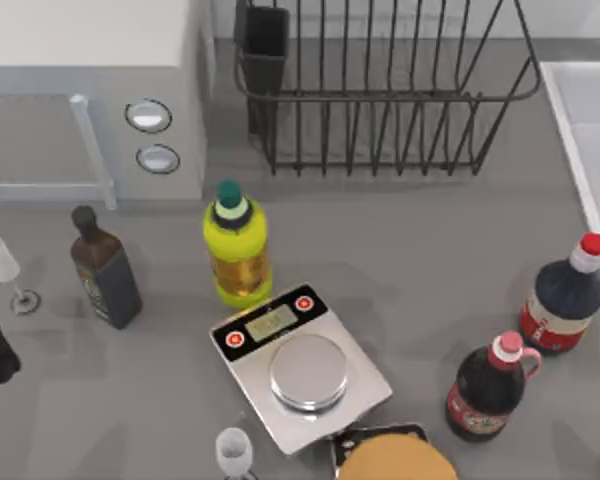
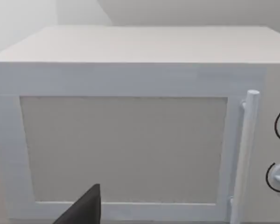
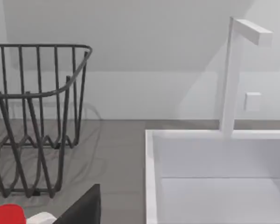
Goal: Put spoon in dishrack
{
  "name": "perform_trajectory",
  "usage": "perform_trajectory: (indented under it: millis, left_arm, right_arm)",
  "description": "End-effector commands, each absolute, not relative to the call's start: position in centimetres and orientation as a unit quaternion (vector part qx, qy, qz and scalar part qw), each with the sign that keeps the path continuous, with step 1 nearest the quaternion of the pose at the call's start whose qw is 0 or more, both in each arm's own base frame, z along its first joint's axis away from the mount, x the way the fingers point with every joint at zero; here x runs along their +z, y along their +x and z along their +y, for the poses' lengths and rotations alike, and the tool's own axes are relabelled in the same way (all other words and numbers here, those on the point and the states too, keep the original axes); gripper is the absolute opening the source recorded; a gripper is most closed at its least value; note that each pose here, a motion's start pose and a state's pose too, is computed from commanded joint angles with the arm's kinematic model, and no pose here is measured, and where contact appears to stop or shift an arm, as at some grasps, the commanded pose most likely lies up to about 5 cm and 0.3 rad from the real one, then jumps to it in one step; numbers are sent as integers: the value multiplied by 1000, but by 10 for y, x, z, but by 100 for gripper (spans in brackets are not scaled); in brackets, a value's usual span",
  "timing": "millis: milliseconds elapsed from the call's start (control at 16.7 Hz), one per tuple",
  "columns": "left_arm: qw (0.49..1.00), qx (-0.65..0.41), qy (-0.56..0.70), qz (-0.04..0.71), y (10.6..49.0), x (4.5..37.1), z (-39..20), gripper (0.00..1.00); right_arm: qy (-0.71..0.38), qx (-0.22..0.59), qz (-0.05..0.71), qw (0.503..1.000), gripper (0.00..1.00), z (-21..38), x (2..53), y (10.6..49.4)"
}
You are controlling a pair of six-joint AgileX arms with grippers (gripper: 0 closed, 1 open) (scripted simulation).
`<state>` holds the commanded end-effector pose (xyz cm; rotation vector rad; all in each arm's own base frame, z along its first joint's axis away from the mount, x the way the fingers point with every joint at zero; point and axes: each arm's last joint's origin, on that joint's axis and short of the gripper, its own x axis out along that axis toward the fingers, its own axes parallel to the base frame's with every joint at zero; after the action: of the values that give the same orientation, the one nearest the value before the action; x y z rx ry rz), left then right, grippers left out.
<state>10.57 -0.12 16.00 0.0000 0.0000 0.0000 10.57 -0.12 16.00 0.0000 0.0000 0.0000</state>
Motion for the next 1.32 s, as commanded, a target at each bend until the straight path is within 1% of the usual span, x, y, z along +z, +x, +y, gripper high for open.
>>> perform_trajectory:
  millis: [180, 300, 480, 600, 780, 960, 1140, 1320]
  left_arm:
    - [1000, 0, 0, 0, 106, 160, -1, 100]
    - [1000, 0, 0, 0, 106, 160, -1, 100]
    - [1000, 0, 0, 0, 106, 160, -1, 100]
    - [1000, 0, 0, 0, 106, 160, -1, 100]
    - [1000, 0, 0, 0, 106, 160, -1, 100]
    - [1000, 0, 0, 0, 106, 160, -1, 100]
    - [1000, 0, 0, 0, 106, 160, -1, 100]
    - [1000, 0, 0, 0, 106, 160, -1, 100]
  right_arm:
    - [-3, -4, 6, 1000, 100, -2, 162, 106]
    - [-17, -19, 35, 999, 100, -5, 168, 106]
    - [-47, -50, 121, 990, 100, -14, 184, 111]
    - [-66, -69, 209, 973, 100, -23, 193, 120]
    - [-75, -83, 367, 924, 100, -42, 200, 140]
    - [-62, -74, 509, 855, 100, -68, 201, 162]
    - [-37, -54, 608, 791, 100, -96, 200, 178]
    - [-10, -29, 671, 741, 100, -121, 196, 191]
